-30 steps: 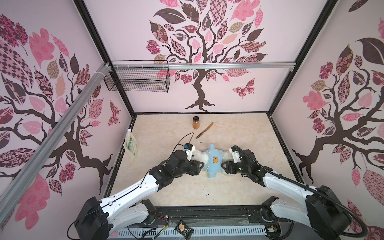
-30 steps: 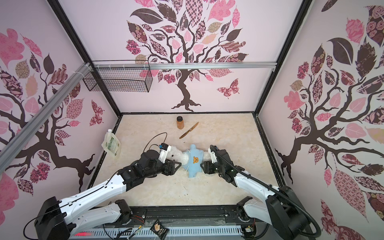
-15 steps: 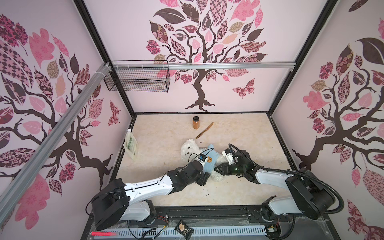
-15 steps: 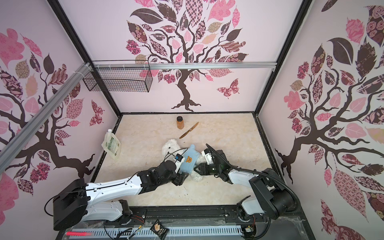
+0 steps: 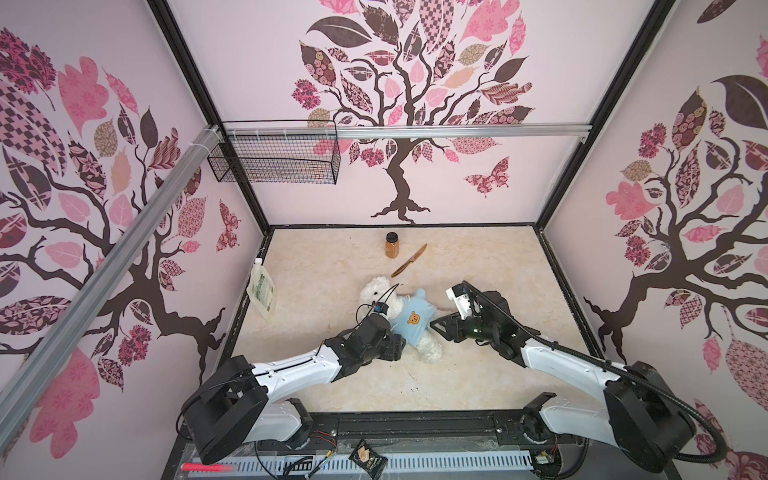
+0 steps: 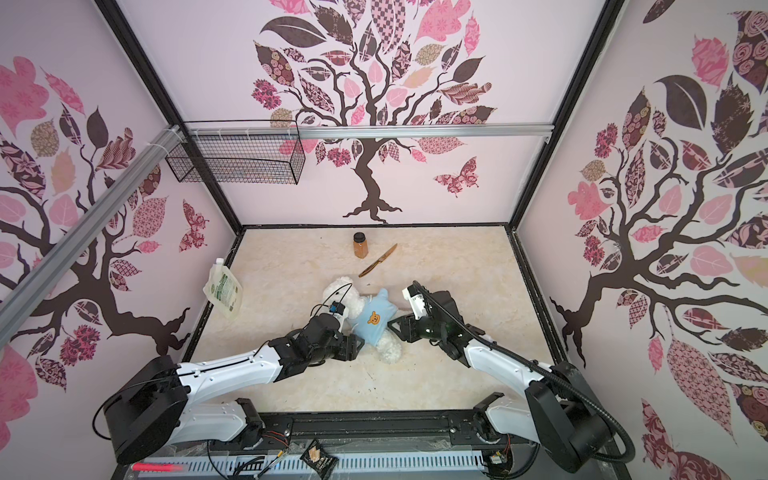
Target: Dress the teddy bear
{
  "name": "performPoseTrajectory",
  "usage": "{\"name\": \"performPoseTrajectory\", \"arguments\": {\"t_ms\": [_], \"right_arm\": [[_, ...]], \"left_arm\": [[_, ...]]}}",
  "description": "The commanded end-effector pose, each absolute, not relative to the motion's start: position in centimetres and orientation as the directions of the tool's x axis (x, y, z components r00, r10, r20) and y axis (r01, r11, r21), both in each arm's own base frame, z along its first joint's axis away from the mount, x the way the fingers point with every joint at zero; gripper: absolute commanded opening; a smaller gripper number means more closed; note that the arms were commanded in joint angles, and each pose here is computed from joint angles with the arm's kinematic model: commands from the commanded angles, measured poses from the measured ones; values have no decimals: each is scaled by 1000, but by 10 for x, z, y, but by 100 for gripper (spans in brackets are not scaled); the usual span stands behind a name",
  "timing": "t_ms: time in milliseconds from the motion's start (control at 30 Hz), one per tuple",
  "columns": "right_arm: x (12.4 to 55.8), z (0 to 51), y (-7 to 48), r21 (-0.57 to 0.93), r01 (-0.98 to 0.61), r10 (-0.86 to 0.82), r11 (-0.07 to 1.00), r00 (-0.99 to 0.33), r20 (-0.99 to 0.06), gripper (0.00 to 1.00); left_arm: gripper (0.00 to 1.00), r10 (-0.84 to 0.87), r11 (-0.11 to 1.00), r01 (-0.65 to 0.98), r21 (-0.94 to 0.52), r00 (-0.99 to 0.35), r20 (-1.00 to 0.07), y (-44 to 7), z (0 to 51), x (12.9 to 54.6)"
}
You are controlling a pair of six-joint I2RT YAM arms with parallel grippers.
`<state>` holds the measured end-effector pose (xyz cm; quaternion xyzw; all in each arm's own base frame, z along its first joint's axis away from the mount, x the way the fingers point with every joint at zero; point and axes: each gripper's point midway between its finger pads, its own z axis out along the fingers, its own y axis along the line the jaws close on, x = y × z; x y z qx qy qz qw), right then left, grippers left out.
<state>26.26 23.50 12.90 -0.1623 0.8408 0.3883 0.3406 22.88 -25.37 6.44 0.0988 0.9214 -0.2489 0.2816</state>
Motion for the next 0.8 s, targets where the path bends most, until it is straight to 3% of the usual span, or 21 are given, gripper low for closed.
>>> {"name": "performPoseTrajectory", "arguments": {"t_ms": [0,100,267,567,767], "right_arm": [[280,136,226,448,-532,-18,719,-658,-753,48],[286,135,227,452,-511,-11,731,-671,-741,50],[286,126,225,462,-489,1,740,-686,-727,51],[286,124,220,444,-473,-3,761,-687,-727,52],[286,128,222,425,-503,-32,753,-672,-740,53]], "left_arm": [[69,0,809,304,-504,-857,-516,-262,58,229],[68,2,788,291,-542,-883,-470,-269,51,233],[67,31,742,342,-577,-877,-480,-291,59,241],[30,35,696,372,-614,-872,-489,-314,85,254],[11,27,673,363,-644,-882,-470,-325,108,258]]}}
